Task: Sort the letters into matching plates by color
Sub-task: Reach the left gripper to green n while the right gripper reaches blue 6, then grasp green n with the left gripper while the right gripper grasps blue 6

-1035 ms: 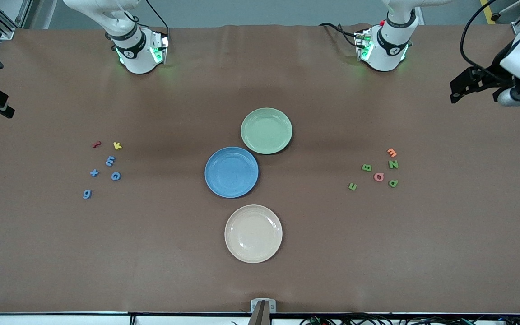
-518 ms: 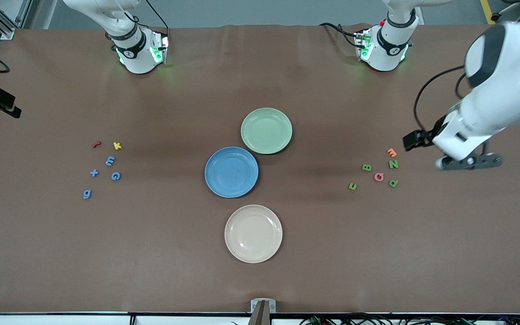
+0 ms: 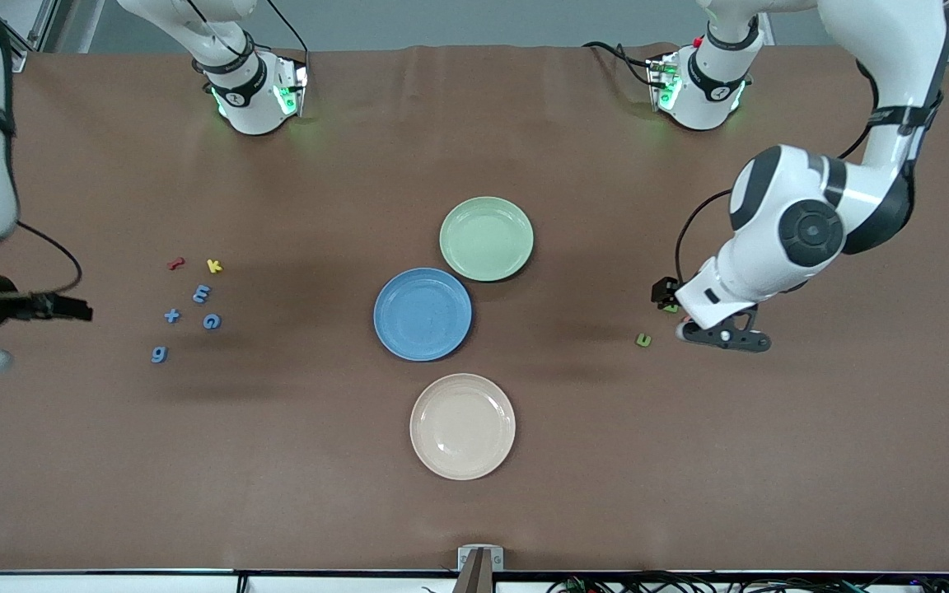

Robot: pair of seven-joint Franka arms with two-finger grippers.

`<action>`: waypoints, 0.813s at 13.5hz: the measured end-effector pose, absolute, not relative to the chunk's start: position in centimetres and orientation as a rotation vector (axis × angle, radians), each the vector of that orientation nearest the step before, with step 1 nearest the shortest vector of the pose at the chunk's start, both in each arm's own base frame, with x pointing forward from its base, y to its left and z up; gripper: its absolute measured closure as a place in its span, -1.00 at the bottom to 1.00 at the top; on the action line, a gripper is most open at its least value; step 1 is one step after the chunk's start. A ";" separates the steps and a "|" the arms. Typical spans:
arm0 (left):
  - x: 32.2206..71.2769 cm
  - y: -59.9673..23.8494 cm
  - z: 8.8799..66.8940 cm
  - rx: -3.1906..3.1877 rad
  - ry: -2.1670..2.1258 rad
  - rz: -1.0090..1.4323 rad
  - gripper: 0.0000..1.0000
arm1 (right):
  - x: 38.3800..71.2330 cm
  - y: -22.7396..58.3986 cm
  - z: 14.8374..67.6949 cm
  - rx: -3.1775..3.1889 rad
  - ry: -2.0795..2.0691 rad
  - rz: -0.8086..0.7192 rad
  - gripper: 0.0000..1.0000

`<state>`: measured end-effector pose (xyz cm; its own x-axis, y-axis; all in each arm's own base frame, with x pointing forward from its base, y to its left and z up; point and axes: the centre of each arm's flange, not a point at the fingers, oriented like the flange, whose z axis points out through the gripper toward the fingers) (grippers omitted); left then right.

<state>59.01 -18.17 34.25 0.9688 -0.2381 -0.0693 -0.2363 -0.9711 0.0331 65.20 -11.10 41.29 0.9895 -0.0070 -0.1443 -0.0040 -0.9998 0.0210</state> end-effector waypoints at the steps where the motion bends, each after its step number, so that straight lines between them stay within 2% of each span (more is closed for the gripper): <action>1: 59.1 -18.4 33.1 3.087 -0.424 -0.098 -0.80 | 65.7 -11.5 38.7 3.110 -0.006 -0.196 -1.00; 2: 59.1 -18.6 31.7 3.088 -0.471 -0.075 -0.79 | 65.8 -11.9 36.3 3.108 -0.003 -0.165 -1.00; 4: 58.7 -18.7 28.3 3.092 -0.539 -0.031 -0.58 | 65.6 -12.2 32.1 3.104 0.029 -0.122 -1.00; 8: 57.7 -19.0 22.6 3.052 -0.556 -0.008 -0.49 | 64.2 -12.3 25.7 3.095 0.130 -0.067 -1.00; 11: 57.7 -19.3 20.9 3.033 -0.553 0.001 -0.44 | 62.7 -12.8 22.2 3.098 0.134 -0.099 -1.00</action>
